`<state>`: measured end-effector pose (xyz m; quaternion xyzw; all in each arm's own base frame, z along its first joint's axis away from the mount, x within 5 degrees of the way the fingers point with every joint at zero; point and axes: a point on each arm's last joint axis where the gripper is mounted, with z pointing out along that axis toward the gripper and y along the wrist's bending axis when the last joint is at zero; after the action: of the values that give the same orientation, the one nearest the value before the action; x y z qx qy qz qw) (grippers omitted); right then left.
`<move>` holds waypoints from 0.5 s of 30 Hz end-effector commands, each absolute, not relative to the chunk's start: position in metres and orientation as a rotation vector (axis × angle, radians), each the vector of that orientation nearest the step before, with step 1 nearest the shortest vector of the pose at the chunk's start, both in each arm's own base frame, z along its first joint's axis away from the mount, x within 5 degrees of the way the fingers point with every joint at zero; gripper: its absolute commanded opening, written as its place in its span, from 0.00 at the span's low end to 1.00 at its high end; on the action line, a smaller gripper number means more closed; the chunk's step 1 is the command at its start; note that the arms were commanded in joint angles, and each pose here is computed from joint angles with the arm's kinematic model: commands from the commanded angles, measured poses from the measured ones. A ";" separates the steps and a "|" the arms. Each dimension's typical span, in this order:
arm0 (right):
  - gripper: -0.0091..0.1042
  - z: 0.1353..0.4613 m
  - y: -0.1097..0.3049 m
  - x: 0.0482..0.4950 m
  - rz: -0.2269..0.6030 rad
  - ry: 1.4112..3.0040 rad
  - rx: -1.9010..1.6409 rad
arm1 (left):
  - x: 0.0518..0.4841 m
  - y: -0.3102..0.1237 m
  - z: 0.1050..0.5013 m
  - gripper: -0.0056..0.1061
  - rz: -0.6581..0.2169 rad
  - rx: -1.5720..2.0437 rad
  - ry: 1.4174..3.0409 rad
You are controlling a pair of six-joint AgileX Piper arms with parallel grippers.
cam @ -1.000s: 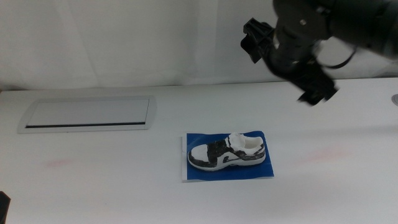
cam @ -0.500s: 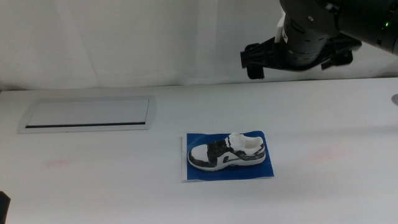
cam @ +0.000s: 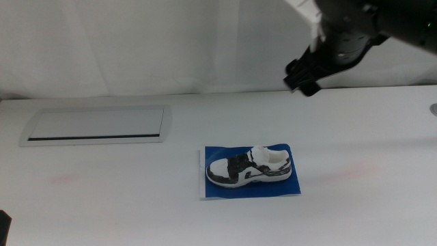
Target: Use one arm to grab the shoe from the table and place it on the mat.
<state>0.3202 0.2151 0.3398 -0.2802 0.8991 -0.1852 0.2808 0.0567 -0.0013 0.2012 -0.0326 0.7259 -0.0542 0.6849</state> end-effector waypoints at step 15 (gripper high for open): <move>0.06 0.409 0.045 0.329 -0.340 2.461 -0.054 | 0.055 -0.001 0.190 0.02 -0.126 -0.080 1.624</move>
<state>0.3357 0.0628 0.3982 -0.0503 0.9404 -0.1394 0.3062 0.0567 -0.0013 0.2012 -0.0326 0.7259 -0.0542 0.6849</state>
